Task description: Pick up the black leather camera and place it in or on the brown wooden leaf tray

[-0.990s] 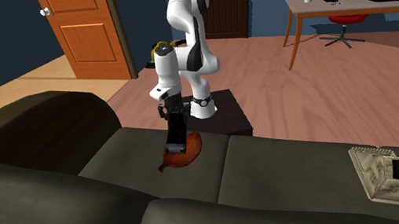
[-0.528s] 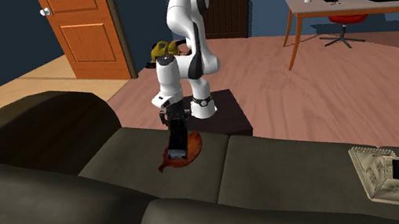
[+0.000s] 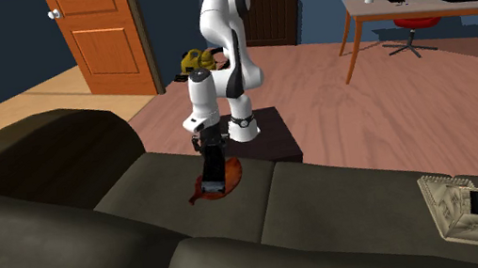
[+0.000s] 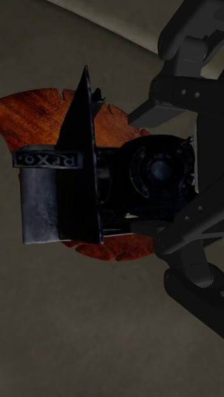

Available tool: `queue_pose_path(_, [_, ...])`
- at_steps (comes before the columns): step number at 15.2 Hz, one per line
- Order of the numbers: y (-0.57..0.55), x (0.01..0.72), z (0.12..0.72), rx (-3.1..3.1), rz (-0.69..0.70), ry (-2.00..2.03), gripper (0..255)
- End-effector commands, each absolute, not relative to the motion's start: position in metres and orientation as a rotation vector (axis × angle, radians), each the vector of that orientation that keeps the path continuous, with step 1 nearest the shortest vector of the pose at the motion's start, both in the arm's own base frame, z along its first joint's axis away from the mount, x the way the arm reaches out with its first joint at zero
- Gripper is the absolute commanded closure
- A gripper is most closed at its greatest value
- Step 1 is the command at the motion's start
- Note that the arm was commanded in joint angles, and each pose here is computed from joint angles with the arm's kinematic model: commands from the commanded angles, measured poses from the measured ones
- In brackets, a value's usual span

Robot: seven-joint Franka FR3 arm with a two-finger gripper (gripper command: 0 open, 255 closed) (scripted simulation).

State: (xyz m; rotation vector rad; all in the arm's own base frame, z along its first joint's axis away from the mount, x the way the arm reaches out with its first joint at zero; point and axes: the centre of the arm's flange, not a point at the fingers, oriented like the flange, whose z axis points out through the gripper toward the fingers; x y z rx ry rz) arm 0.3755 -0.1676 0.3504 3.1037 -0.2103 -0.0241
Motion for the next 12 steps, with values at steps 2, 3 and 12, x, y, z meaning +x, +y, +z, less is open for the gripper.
queue_pose_path(2, [-0.168,0.374,0.349,3.104,-0.030,-0.211,0])
queue_pose_path(3, [-0.168,0.374,0.349,3.104,-0.030,-0.210,0])
queue_pose_path(12, [-0.166,0.376,0.399,3.104,-0.030,-0.211,0])
